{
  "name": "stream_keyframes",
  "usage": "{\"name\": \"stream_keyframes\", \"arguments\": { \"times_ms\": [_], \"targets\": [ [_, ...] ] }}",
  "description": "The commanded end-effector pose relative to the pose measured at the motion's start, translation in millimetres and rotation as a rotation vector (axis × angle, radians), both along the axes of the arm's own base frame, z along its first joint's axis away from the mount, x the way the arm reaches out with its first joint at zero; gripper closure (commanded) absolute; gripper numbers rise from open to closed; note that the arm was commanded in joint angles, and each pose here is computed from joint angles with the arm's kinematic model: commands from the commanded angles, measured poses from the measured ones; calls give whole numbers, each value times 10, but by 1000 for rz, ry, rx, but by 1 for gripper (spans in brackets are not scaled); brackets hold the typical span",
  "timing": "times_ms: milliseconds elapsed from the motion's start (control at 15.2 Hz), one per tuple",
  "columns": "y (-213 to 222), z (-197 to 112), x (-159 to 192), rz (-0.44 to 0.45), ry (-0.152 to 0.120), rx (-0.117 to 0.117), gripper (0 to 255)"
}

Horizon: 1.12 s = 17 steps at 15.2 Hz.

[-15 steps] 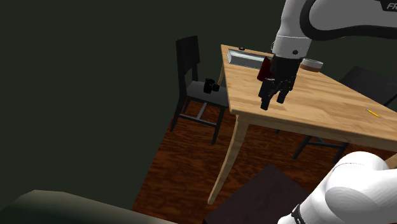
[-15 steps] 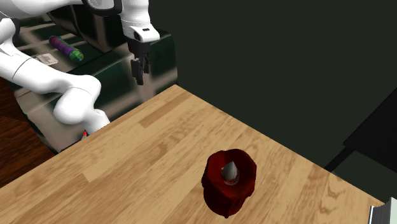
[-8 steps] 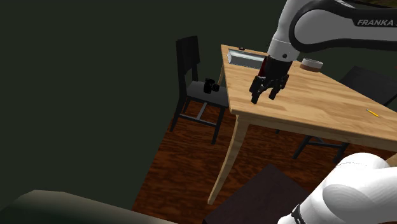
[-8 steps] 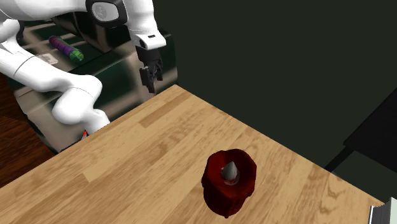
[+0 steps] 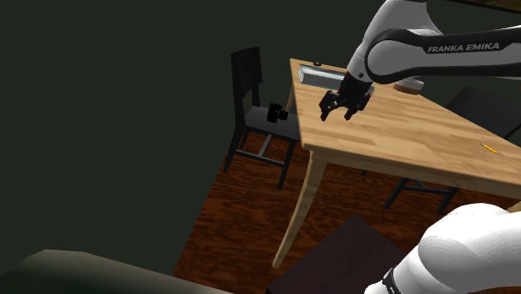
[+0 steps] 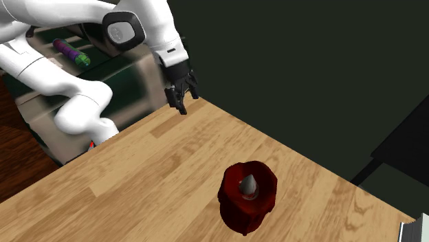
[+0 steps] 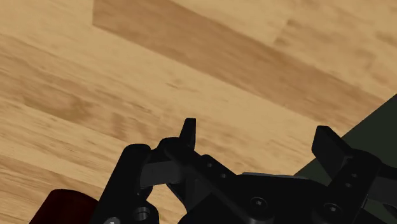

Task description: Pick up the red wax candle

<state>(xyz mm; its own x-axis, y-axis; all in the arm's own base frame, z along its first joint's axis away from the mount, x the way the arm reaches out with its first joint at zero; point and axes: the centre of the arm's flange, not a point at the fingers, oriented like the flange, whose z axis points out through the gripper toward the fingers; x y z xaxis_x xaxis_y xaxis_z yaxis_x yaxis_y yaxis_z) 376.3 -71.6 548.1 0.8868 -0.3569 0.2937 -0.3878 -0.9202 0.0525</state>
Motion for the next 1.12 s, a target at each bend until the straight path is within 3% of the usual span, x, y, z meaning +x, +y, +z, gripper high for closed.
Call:
{"name": "stream_keyframes", "arguments": {
  "times_ms": [0,1056],
  "targets": [
    [-165,15,105,-47,-65,-10,0],
    [-1584,197,583,-416,-546,-87,0]
  ]
}}
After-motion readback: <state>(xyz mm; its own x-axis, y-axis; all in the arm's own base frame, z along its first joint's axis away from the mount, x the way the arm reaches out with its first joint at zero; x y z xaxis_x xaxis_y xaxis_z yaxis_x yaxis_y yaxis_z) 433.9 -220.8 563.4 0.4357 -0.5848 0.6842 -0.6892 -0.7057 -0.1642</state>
